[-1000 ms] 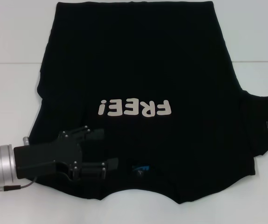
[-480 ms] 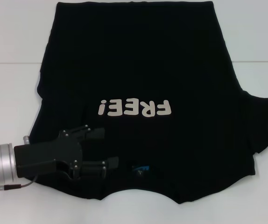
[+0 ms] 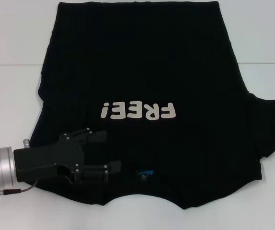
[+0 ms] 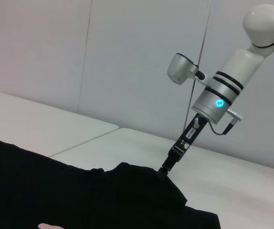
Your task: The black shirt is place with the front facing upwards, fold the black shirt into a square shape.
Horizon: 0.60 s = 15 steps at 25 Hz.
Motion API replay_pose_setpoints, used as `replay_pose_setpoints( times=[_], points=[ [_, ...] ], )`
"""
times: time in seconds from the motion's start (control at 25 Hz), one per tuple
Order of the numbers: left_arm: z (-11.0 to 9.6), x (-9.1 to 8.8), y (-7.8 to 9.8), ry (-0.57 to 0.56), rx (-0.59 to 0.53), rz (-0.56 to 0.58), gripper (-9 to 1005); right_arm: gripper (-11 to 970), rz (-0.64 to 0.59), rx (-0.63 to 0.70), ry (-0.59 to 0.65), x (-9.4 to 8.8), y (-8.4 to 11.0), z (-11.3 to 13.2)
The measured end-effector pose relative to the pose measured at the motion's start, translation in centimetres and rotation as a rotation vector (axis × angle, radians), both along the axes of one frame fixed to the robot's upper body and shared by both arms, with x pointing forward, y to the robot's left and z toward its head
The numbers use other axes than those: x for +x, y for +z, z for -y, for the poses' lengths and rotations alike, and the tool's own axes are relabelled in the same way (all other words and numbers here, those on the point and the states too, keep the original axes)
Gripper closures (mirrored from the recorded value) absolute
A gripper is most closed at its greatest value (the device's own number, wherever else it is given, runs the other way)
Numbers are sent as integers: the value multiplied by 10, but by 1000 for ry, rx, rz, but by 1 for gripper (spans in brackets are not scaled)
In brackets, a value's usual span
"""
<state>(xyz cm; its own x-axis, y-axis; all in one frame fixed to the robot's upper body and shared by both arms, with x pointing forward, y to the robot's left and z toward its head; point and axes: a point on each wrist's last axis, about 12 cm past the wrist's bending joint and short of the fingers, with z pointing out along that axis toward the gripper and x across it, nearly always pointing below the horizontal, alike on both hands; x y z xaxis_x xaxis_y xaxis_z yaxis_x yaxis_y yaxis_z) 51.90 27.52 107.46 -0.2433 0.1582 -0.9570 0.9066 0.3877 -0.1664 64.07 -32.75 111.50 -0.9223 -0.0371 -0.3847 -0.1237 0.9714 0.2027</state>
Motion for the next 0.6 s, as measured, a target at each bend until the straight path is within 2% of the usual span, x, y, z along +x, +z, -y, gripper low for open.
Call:
replay_pose_setpoints(
  times=[0.2, 0.6],
  points=[
    [-1, 1, 1, 1, 2, 2, 74, 919, 13, -2, -10, 0, 7, 8],
    [-2, 3, 2, 8, 9, 1, 75, 919, 100, 48, -12, -6, 33, 35]
  ],
)
